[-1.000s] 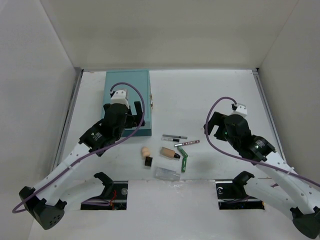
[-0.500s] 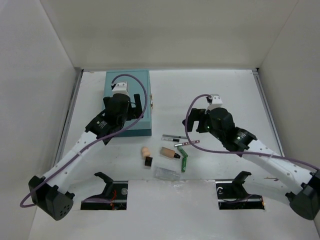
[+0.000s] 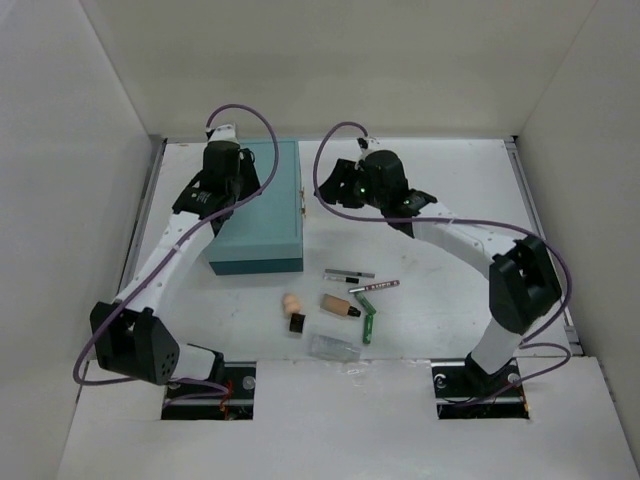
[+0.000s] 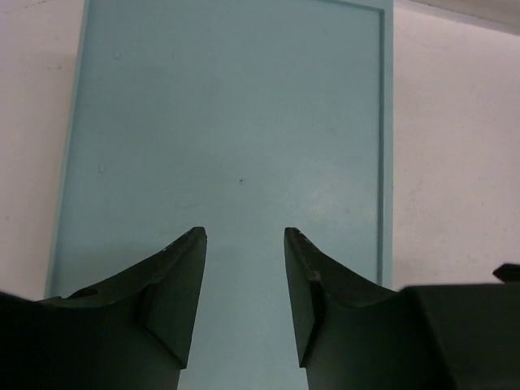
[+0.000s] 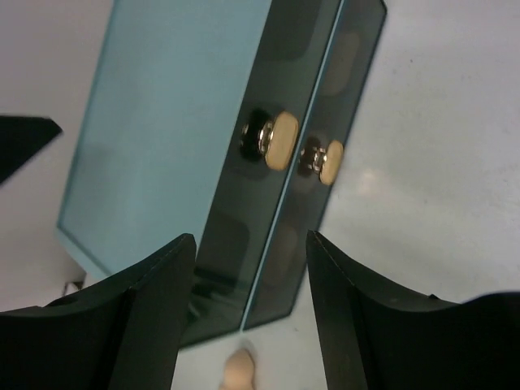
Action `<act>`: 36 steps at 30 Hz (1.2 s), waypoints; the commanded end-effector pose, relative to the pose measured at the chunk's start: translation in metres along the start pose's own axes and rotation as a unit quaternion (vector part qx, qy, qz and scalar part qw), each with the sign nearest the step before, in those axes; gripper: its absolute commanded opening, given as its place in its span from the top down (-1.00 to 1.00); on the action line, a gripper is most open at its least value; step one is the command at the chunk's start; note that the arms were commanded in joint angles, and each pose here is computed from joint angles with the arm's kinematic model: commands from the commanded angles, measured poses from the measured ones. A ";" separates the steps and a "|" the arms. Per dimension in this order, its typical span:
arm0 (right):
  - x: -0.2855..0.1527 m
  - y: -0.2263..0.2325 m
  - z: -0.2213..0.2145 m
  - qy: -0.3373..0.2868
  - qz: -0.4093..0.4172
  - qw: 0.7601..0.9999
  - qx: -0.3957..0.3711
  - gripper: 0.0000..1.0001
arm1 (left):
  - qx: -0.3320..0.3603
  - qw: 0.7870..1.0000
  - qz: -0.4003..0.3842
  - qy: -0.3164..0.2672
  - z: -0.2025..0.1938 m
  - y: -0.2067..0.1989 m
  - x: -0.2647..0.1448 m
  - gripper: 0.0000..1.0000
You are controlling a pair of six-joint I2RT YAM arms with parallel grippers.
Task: Organize the makeup
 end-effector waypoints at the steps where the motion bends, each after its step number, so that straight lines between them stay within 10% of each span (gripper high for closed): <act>1: 0.015 0.023 0.034 -0.016 0.088 0.995 0.049 -0.24 | 0.012 1.000 -0.015 -0.006 0.014 -0.005 0.008 0.20; 13: 0.058 0.008 0.022 0.028 0.135 0.986 0.094 -0.39 | 0.026 0.997 0.024 0.063 -0.019 0.015 0.046 0.27; 29: 0.090 -0.014 0.008 0.049 0.149 0.976 0.149 -0.27 | -0.050 0.997 0.057 -0.004 0.025 0.084 0.013 -0.34; 36: 0.095 -0.013 0.003 0.055 0.171 0.971 0.159 -0.21 | -0.077 0.996 0.007 0.052 -0.006 0.095 0.041 -0.21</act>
Point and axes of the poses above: each gripper's point midway between its finger pads, its own x axis out along the fingers, its own y axis along the line the jaws close on, z = x × y, the point moved 4 cm from there along -x, back along the fingers
